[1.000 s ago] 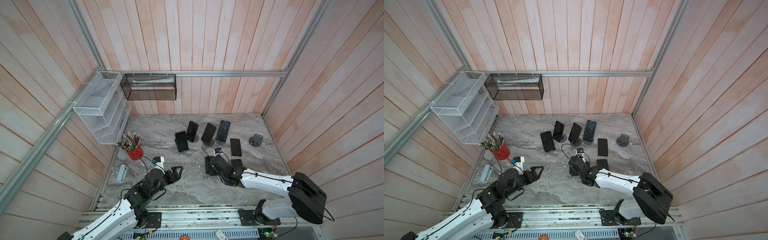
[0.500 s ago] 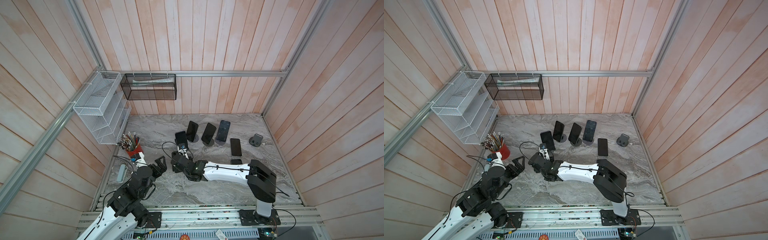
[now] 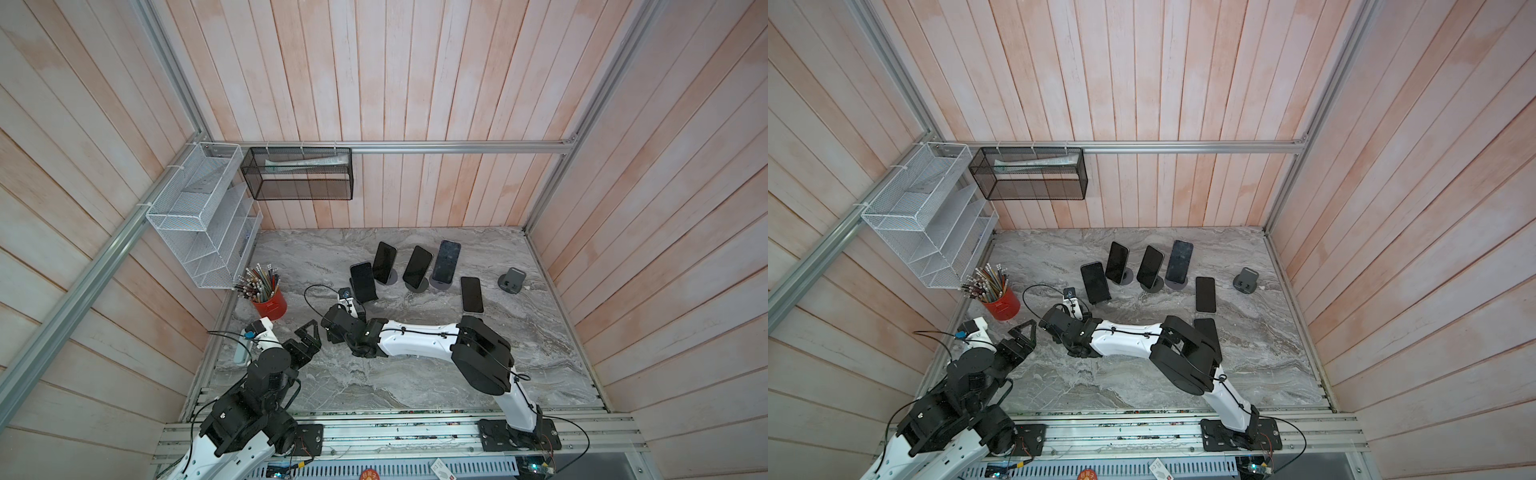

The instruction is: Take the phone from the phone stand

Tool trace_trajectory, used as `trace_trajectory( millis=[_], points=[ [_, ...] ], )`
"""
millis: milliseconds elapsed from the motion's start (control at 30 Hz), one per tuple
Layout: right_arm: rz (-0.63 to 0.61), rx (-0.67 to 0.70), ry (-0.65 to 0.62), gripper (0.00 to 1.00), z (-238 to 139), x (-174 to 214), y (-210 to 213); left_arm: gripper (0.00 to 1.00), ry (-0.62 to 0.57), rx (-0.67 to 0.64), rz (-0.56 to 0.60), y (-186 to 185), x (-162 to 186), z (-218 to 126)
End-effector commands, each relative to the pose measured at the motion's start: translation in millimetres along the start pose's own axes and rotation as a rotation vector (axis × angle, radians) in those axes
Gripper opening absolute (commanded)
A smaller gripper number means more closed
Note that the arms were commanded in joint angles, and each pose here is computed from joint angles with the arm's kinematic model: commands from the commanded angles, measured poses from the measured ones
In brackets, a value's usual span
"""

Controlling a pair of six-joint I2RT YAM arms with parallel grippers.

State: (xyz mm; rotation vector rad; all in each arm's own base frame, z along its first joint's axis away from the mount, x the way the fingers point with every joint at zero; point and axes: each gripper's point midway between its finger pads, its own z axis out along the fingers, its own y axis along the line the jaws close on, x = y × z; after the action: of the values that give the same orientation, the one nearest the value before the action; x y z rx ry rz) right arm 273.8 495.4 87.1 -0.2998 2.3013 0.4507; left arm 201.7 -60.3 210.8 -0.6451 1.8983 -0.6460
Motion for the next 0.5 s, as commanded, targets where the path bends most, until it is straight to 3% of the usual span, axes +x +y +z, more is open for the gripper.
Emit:
trace_trajectory(
  millis=[0,233,467],
  points=[
    [-0.019,-0.034,0.007,0.83,-4,0,11,0.99,0.005,0.012,0.019,-2,1,1],
    [-0.065,-0.17,-0.055,0.93,-58,-29,22,0.99,0.032,0.049,0.048,-19,2,5],
    [-0.066,-0.145,-0.165,0.94,-123,-51,-24,0.99,0.1,0.063,0.075,-31,16,19]
  ],
)
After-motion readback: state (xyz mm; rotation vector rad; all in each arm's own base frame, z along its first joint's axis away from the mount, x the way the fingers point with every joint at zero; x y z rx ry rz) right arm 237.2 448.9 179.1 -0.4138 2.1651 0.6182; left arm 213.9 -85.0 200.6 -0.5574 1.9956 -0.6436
